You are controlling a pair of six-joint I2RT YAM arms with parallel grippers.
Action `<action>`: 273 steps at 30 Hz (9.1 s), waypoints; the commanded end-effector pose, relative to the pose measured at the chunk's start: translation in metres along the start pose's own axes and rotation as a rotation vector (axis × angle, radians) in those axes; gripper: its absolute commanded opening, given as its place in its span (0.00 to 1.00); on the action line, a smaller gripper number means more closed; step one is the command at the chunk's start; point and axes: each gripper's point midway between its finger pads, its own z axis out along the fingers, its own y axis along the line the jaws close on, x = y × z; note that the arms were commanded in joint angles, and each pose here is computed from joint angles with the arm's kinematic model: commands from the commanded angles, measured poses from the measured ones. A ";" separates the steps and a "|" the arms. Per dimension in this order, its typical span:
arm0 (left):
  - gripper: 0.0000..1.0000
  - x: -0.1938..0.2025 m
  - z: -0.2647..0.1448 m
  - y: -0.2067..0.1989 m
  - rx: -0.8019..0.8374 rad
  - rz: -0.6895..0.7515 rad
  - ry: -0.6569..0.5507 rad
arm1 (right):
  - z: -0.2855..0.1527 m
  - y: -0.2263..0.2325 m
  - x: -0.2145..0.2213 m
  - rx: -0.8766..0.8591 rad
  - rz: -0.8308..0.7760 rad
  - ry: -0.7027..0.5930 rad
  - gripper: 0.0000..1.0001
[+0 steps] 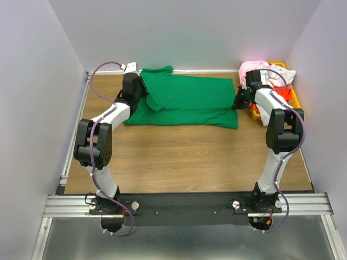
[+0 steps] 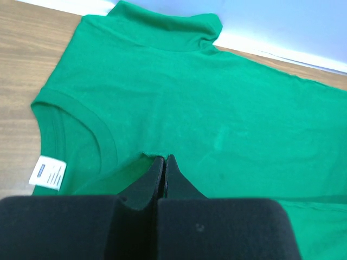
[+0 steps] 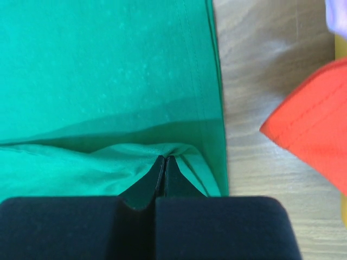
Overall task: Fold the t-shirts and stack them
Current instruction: Fold the tshirt
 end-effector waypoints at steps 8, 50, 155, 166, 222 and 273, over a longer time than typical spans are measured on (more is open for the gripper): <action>0.96 -0.017 0.044 -0.003 0.010 0.029 0.024 | -0.012 0.011 -0.022 -0.047 -0.014 -0.051 0.77; 0.90 0.106 -0.077 0.102 -0.269 -0.014 0.266 | -0.017 -0.049 0.086 0.081 0.005 0.015 0.54; 0.90 0.123 -0.061 0.008 -0.034 0.005 0.261 | -0.065 0.045 0.129 -0.201 -0.182 -0.009 0.63; 0.90 0.127 -0.028 0.000 -0.019 0.035 0.288 | -0.059 0.043 0.131 -0.194 -0.185 0.006 0.63; 0.62 0.124 0.016 0.036 -0.348 0.286 0.333 | -0.048 0.052 0.147 -0.265 -0.182 0.049 0.63; 0.00 0.129 0.028 -0.026 -0.133 0.414 0.317 | -0.049 0.048 0.152 -0.256 -0.175 0.051 0.63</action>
